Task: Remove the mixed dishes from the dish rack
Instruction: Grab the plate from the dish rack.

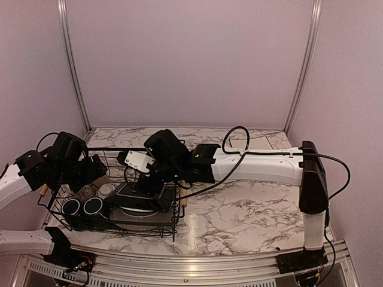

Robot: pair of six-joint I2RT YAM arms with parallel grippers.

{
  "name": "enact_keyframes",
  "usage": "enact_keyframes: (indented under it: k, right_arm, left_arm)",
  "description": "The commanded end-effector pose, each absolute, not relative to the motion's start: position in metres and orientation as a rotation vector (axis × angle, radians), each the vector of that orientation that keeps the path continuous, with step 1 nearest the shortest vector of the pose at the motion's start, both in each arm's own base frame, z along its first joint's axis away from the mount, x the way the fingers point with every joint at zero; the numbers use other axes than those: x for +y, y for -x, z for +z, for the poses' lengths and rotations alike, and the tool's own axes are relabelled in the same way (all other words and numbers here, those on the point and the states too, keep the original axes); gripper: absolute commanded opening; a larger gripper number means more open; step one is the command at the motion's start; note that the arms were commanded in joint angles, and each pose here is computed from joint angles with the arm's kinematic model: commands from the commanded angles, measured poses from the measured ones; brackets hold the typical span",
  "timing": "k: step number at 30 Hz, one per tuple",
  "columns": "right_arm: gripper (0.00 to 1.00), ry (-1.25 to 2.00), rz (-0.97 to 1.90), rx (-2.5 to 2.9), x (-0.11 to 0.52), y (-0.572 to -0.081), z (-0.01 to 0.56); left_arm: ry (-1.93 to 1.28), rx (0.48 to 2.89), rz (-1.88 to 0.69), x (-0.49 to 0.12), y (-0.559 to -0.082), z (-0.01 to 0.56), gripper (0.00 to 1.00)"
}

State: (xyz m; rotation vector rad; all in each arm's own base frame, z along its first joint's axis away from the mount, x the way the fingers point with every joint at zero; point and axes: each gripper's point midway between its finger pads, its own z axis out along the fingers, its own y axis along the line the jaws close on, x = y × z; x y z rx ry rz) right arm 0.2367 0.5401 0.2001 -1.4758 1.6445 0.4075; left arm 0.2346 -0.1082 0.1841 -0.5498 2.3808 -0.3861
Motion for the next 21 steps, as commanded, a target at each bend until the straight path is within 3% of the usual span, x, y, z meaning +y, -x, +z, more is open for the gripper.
enact_keyframes:
  k: [1,11,21]
  right_arm:
    - [0.85,1.523,0.350,1.622,0.558,-0.220,0.197]
    - [0.84,1.565,0.411,1.590,0.591,-0.183,0.193]
    - [0.77,1.564,0.325,1.602,0.605,-0.185,0.179]
  left_arm:
    - [0.589,2.300,-0.303,-0.090,-0.238,0.199,0.90]
    - [0.596,2.234,-0.200,-0.071,-0.239,0.202,0.93]
    - [0.623,2.047,-0.107,-0.044,-0.246,0.249,0.95]
